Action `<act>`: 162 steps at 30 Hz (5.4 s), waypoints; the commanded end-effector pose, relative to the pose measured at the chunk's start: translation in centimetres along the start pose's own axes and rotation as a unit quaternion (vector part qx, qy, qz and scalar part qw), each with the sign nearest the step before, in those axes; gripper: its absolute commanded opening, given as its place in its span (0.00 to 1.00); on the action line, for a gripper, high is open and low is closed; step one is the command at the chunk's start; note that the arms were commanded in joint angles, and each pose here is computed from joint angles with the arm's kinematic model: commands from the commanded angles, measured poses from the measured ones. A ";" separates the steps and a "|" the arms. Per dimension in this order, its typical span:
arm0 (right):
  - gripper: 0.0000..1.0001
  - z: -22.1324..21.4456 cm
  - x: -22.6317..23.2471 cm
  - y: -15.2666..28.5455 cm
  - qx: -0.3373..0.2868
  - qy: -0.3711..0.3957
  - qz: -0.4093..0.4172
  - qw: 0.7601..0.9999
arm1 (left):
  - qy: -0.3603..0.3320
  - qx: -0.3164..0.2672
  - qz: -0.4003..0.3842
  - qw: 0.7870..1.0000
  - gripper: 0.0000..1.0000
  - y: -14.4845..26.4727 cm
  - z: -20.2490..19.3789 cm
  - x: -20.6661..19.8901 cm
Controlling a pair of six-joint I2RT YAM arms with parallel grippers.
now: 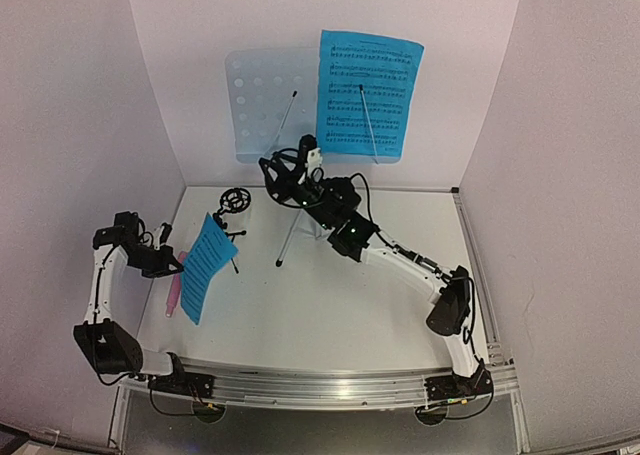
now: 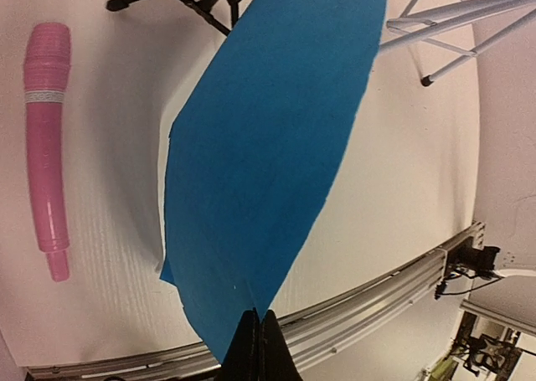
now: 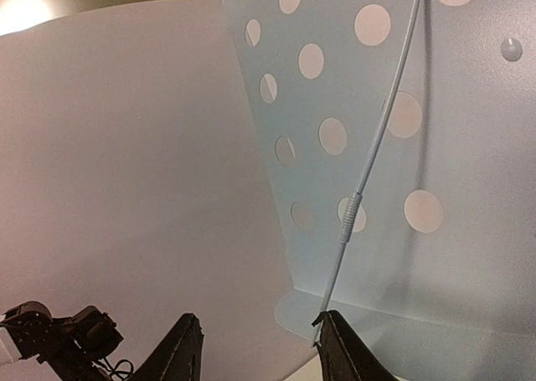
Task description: Pack up the instrument practice props
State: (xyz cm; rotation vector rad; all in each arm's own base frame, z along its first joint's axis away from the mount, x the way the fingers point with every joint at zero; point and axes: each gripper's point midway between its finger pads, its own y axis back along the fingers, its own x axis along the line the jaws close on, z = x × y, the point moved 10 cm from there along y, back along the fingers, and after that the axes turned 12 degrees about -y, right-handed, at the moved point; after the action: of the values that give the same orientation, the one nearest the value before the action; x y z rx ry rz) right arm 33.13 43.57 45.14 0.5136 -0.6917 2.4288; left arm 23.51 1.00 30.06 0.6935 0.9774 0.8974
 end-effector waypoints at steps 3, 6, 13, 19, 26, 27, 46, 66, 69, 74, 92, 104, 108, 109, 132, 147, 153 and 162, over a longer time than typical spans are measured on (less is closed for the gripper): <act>0.46 3.4 2.0 1.7 -0.028 0.002 0.007 1.000 | 0.076 -0.040 -0.144 0.986 0.00 2.0 0.9 -3.0; 0.46 3.1 1.9 2.1 -0.013 0.000 -0.001 1.000 | 0.167 0.003 -0.191 0.967 0.00 0.2 -1.1 -2.9; 0.46 1.5 1.9 3.3 0.040 0.000 -0.015 0.999 | 0.234 0.062 -0.174 0.955 0.00 -2.9 -4.6 -1.8; 0.46 0.1 1.5 4.1 0.066 -0.008 -0.023 0.998 | 0.221 0.079 -0.095 0.967 0.00 -4.7 -5.3 0.2; 0.46 -0.2 1.2 4.8 0.072 -0.005 -0.032 0.997 | 0.237 0.155 -0.046 0.958 0.00 -9.1 -5.4 4.0; 0.46 -0.1 1.3 4.9 0.071 -0.004 -0.033 0.997 | 0.236 0.168 -0.037 0.957 0.00 -9.6 -5.1 4.6; 0.47 0.0 1.3 4.6 0.068 0.025 -0.035 0.997 | 0.286 0.271 0.002 0.919 0.00 -13.6 -6.4 7.6; 0.48 0.3 1.5 4.4 0.066 0.031 -0.030 0.997 | 0.288 0.275 0.031 0.917 0.17 -14.3 -6.6 8.5; 0.48 0.3 1.5 4.5 0.066 0.029 -0.029 0.997 | 0.283 0.266 0.040 0.921 0.31 -13.7 -6.4 8.4; 0.48 0.6 1.7 4.8 0.076 0.024 -0.026 0.996 | 0.268 0.232 0.068 0.933 0.53 -11.9 -5.4 7.8; 0.49 6.9 6.0 11.9 0.271 0.067 -0.050 0.959 | -0.128 -0.301 0.027 0.945 0.52 6.2 8.4 -5.8; 0.54 17.6 3.8 16.1 0.156 0.160 -0.234 0.946 | -0.339 -0.406 -0.080 0.845 0.58 9.4 13.2 -18.9; 0.54 21.2 1.7 16.4 0.119 0.147 -0.252 0.949 | -0.387 -0.410 -0.119 0.817 0.59 9.2 14.1 -22.9; 0.54 22.1 1.2 16.5 0.112 0.145 -0.250 0.951 | -0.394 -0.413 -0.129 0.811 0.59 9.2 14.3 -23.8; 0.56 30.0 -11.2 16.7 0.127 0.035 -0.035 0.991 | -0.309 -0.537 -0.322 0.716 0.84 -2.2 21.5 -41.9; 0.48 28.8 -15.4 14.0 0.119 -0.002 0.006 0.993 | -0.295 -0.609 -0.305 0.671 0.73 -6.0 22.3 -43.4; 0.42 28.6 -15.5 13.8 0.124 -0.006 0.026 0.992 | -0.287 -0.622 -0.304 0.662 0.60 -7.5 22.3 -43.7; 0.31 27.9 -16.0 13.5 0.142 -0.032 0.053 0.988 | -0.279 -0.638 -0.296 0.654 0.41 -8.0 22.5 -43.7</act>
State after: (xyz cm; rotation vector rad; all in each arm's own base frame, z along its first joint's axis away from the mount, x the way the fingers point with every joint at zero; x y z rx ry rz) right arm 43.20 11.12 54.20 0.6876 -0.3956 2.5598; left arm 35.53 -44.44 47.20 -0.4609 -0.1105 0.4901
